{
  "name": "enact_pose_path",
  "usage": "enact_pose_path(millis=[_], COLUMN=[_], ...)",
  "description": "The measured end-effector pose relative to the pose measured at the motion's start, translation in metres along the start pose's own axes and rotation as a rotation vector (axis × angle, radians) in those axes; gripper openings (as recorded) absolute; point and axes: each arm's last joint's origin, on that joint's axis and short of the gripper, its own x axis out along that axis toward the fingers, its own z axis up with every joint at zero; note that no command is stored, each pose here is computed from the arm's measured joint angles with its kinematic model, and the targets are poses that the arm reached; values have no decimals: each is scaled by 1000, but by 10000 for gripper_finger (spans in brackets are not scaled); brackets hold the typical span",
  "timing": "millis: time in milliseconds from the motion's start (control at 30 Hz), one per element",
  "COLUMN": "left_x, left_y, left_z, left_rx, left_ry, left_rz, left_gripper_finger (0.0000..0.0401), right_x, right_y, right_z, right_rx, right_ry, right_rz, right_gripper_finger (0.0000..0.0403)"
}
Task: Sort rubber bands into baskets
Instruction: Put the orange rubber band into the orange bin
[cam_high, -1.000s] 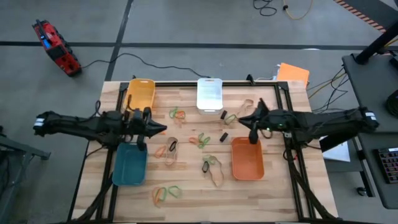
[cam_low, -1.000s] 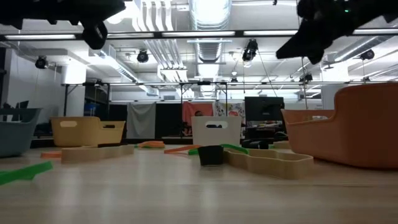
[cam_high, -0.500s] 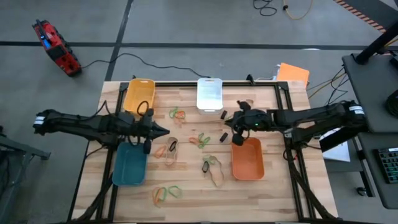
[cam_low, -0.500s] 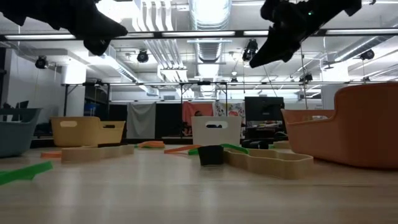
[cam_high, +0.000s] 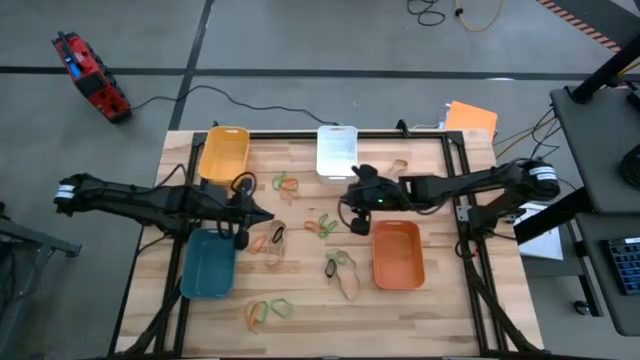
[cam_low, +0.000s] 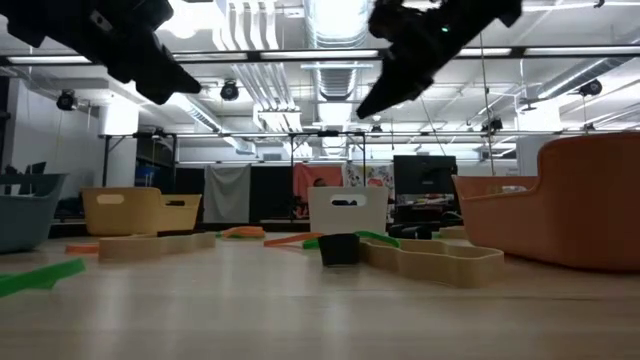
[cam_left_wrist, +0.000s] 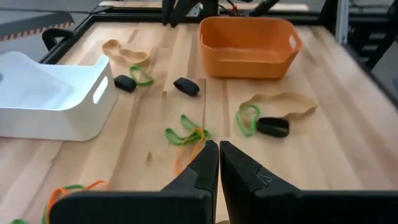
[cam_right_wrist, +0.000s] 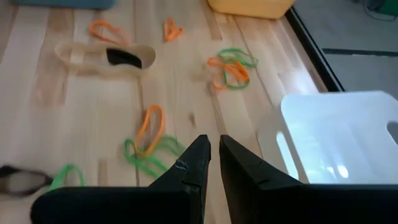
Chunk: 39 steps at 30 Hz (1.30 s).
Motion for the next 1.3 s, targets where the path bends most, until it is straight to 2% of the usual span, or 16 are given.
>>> enact_pose_path(millis=[167, 333, 433, 533, 700, 800, 933, 1100, 1300], left_x=[2, 3, 3, 3, 3, 3, 3, 5, 2], left_y=[2, 5, 5, 3, -2, -3, -2, 1, 6], left_z=[-1, -1, 0, 0, 5, 5, 3, -1, -8], left_rx=[82, 130, 151, 185, 284, 342, 384, 377, 343], left_ry=[10, 18, 17, 12, -77, -113, -110, -93, -97], left_rz=[68, 164, 167, 123, -51, -78, -39, 47, 215], left_gripper_finger=[0, 0, 0, 0, 0, 0, 0, 0, 0], right_x=[18, 41, 56, 71, 89, 99, 108, 111, 111], right_y=[3, 9, 15, 21, 25, 26, 28, 28, 29], right_z=[22, 28, 26, 21, 14, 12, 10, 11, 10], right_rx=[6, -17, -21, -15, 7, 29, 30, 40, 59], right_ry=[20, 118, 167, 203, 248, 265, 279, 280, 278], right_rz=[1, 14, 95, 165, 164, 151, 150, 149, 147], right_gripper_finger=[34, 34, 34, 34, 34, 34, 34, 34, 55])
